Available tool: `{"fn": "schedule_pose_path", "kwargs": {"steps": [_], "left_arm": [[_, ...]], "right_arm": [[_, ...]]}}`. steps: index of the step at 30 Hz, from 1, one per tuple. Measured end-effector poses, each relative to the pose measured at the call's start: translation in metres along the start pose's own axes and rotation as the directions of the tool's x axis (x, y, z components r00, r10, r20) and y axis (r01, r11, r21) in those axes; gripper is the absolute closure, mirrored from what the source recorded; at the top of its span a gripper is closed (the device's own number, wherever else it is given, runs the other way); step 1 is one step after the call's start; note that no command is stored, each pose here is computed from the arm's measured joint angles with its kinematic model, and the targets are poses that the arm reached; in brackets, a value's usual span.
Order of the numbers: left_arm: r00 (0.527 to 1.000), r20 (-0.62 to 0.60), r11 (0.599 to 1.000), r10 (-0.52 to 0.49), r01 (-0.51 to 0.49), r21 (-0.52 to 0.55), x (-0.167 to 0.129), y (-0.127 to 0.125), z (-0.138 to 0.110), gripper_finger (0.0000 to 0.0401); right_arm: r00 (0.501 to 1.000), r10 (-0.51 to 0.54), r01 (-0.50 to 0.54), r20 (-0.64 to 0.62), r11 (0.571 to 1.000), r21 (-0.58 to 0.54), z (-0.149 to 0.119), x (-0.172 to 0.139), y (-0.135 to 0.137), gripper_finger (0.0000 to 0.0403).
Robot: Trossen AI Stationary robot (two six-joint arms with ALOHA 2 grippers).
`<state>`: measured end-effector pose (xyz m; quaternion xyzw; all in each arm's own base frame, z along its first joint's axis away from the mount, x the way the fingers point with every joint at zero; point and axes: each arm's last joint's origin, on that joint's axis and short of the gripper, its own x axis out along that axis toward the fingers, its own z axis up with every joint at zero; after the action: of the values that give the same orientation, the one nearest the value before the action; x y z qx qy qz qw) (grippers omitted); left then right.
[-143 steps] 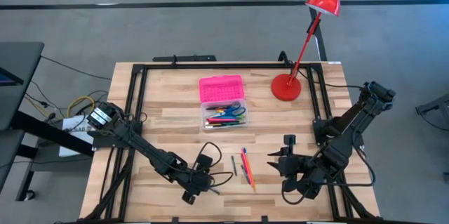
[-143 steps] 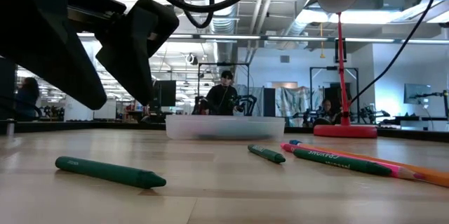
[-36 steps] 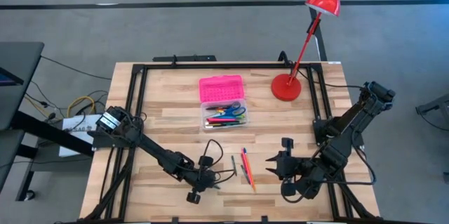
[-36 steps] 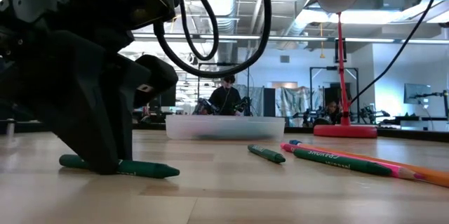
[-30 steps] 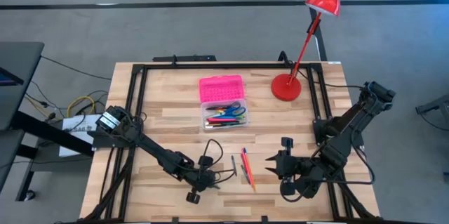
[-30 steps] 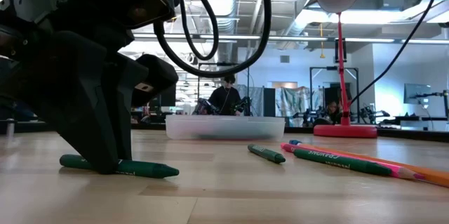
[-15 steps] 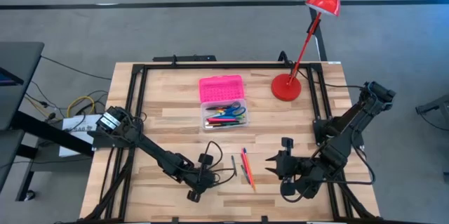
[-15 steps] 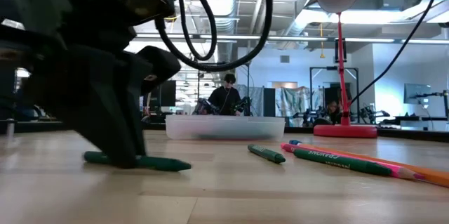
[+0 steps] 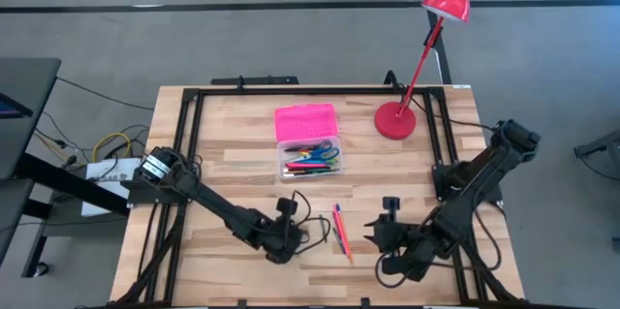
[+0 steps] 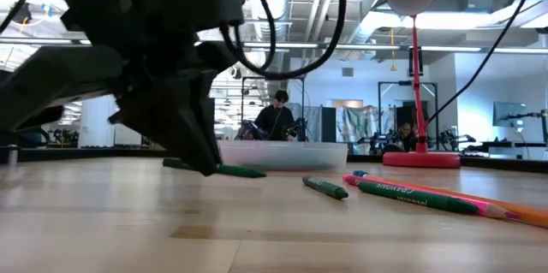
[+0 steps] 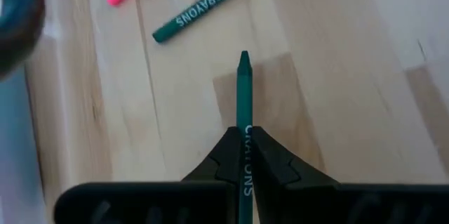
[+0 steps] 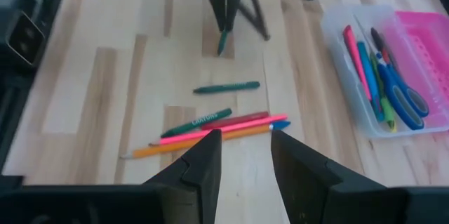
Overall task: Pick & place school supplies into a supply box
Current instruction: Put the green crayon into the pink supply box
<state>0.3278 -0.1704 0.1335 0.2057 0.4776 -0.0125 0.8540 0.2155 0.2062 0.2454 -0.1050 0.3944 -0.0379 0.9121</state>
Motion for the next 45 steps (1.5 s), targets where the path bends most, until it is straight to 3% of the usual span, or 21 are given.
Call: {"fn": "schedule_pose_path", "kwargs": {"steps": [6, 14, 23, 33, 45], "left_arm": [[1.0, -0.012, 1.0, 0.015, -0.015, -0.013, 0.004, 0.008, 0.0, 0.0399], [0.992, -0.005, 0.992, 0.124, -0.124, -0.016, -0.007, 0.032, 0.004, 0.0399], [0.964, -0.012, 0.961, 0.266, -0.267, -0.067, -0.022, 0.097, 0.008, 0.0399], [0.978, -0.06, 0.965, 0.198, -0.205, -0.166, 0.001, 0.161, -0.011, 0.0396], [0.984, -0.062, 0.952, 0.166, -0.177, -0.248, 0.009, 0.19, -0.022, 0.0368]], "right_arm": [[0.999, -0.023, 0.023, -0.04, 1.0, -0.015, -0.006, 0.014, 0.009, 0.0285], [0.996, -0.051, 0.053, -0.074, 0.998, 0.032, -0.013, 0.029, 0.018, 0.0285], [0.99, -0.085, 0.096, -0.111, 0.991, 0.094, -0.018, 0.044, 0.021, 0.0285], [0.991, -0.082, 0.094, -0.103, 0.989, 0.116, -0.017, 0.044, 0.021, 0.0285], [0.992, -0.081, 0.093, -0.1, 0.988, 0.123, -0.017, 0.044, 0.022, 0.0285]]}}
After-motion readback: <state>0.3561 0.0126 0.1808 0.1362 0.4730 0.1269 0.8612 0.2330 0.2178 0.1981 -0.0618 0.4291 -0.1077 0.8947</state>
